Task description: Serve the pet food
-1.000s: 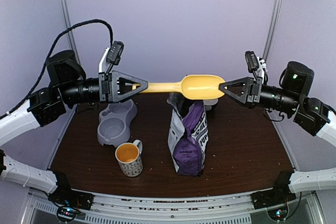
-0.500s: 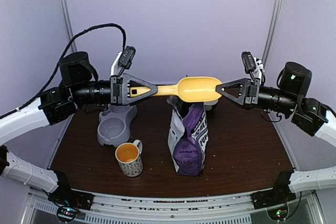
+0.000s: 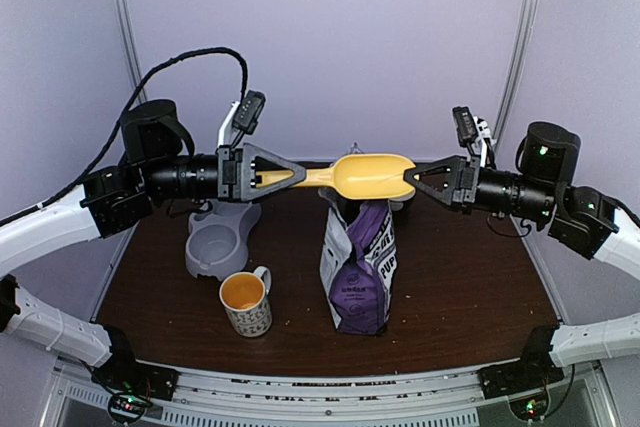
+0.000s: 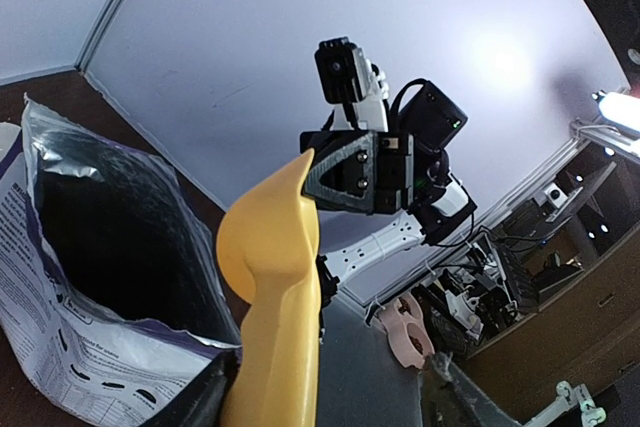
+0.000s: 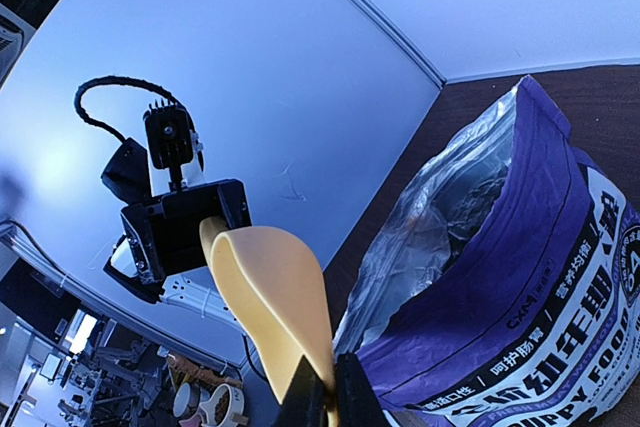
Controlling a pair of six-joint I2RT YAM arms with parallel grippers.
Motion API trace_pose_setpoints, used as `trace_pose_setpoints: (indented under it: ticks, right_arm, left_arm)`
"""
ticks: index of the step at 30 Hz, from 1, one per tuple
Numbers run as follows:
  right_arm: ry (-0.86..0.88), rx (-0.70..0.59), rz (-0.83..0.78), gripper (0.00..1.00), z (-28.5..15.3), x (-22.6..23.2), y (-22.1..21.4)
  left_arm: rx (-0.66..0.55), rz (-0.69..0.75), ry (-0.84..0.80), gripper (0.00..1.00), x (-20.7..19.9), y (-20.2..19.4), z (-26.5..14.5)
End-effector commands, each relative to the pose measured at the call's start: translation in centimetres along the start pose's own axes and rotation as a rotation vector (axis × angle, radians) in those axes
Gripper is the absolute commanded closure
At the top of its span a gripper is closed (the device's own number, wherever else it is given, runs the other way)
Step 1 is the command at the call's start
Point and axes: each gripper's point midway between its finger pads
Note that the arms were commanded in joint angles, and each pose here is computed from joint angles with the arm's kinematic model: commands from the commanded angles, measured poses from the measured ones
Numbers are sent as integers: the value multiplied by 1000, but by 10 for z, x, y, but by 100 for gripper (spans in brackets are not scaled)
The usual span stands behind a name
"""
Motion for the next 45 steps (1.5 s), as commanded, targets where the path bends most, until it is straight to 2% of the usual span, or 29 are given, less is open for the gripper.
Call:
trace_pose_setpoints:
  ticks: [1,9,21,27,28,33,35,40,45]
  right_arm:
    - [-18,-51,-32,100,-6,5,12]
    - [-30,-59,-35,100,-7,4,14]
    - [-36,-57,-40,100,-7,3,13]
    - [-60,-61,-52,100,-8,1,15]
    - [-70,-60,-56,96,-8,0,16]
    - [-131,-70,-90,58,-15,-4,22]
    - [-174,-65,-106,50,-18,-10,22]
    - [-327,-38,-122,41,-24,-31,18]
    - [-528,14,-178,41,-21,-45,13]
  left_arm:
    - [-41,54,-40,40,-19,12,-5]
    - [-31,48,-34,49,-16,11,-2]
    - [-21,41,-11,70,-10,9,-1]
    - [-22,38,-4,86,-9,8,-2]
    - [-32,41,3,88,-9,10,-4]
    - [-118,78,65,95,-13,29,-21]
    - [-149,101,147,97,-7,42,-34]
    - [-210,132,225,97,0,64,-65]
    - [-218,113,330,99,30,62,-99]
Point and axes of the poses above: each gripper's point midway between its finger pads, its own z axis out along the fingers, its own x axis along the line the jaws close on, y = z × x
